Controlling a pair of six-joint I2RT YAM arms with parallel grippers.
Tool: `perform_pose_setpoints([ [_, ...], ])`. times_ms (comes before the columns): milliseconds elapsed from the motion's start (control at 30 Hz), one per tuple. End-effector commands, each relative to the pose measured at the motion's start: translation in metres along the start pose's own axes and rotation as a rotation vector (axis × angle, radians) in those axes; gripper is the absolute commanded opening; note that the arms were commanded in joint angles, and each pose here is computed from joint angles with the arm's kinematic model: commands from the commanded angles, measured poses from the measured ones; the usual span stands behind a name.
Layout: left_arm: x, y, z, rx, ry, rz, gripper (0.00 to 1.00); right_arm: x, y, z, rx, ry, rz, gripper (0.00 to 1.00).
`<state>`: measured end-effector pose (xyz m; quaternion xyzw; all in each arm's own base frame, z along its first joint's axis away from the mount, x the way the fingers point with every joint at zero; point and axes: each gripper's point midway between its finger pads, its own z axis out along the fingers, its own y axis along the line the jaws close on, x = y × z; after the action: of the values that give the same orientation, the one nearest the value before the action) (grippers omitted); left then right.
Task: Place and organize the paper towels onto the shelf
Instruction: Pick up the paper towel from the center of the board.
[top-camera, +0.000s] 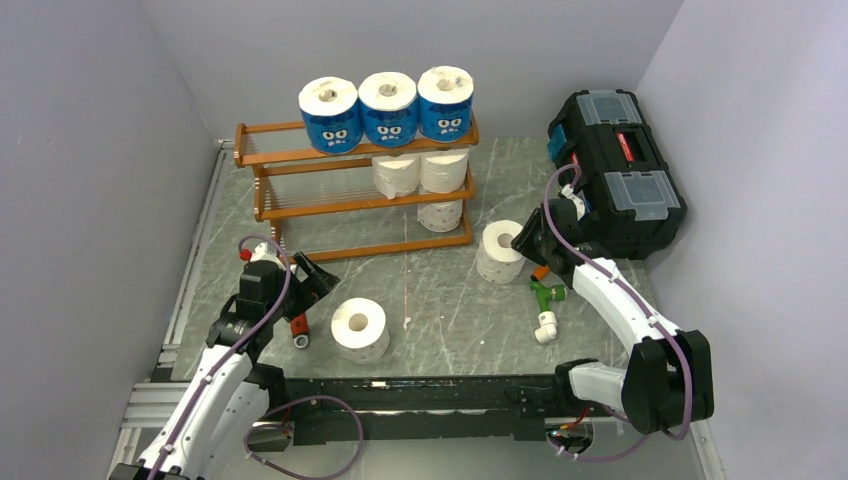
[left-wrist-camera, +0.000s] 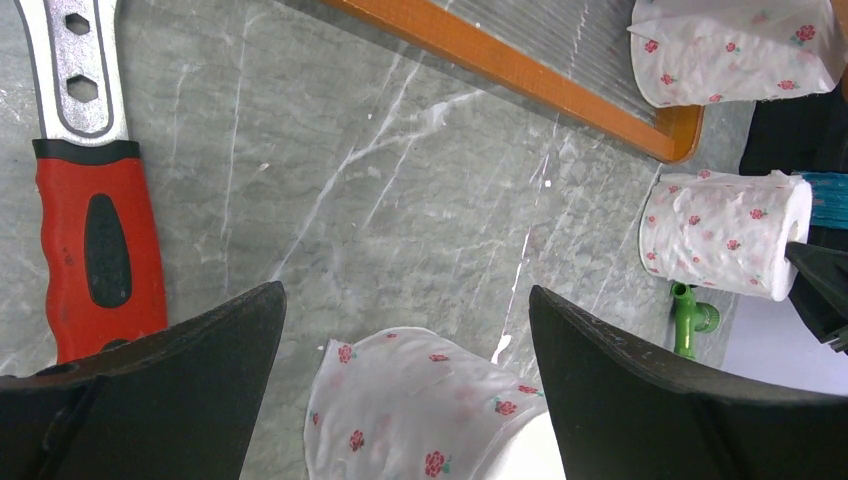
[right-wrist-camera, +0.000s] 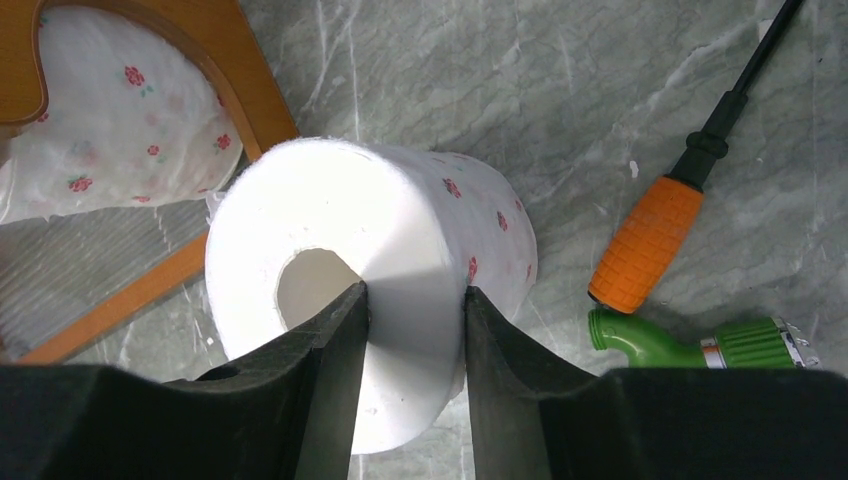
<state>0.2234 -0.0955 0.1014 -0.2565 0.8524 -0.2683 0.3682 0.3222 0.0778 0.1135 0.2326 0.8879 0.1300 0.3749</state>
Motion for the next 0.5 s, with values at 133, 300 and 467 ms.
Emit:
perform_pose_setpoints([
  [133, -0.003, -0.009, -0.001, 0.039, -0.011, 0.002, 0.98, -0.011, 0.009, -0.014, -0.031, -0.038, -0.013, 0.34],
  [300, -0.003, -0.010, -0.001, 0.041, -0.006, 0.007, 0.98, -0.017, 0.019, -0.034, -0.066, -0.071, -0.015, 0.33],
  [467, -0.005, -0.010, -0.003, 0.034, -0.011, 0.015, 0.98, -0.012, 0.032, -0.051, -0.096, -0.077, -0.051, 0.33],
])
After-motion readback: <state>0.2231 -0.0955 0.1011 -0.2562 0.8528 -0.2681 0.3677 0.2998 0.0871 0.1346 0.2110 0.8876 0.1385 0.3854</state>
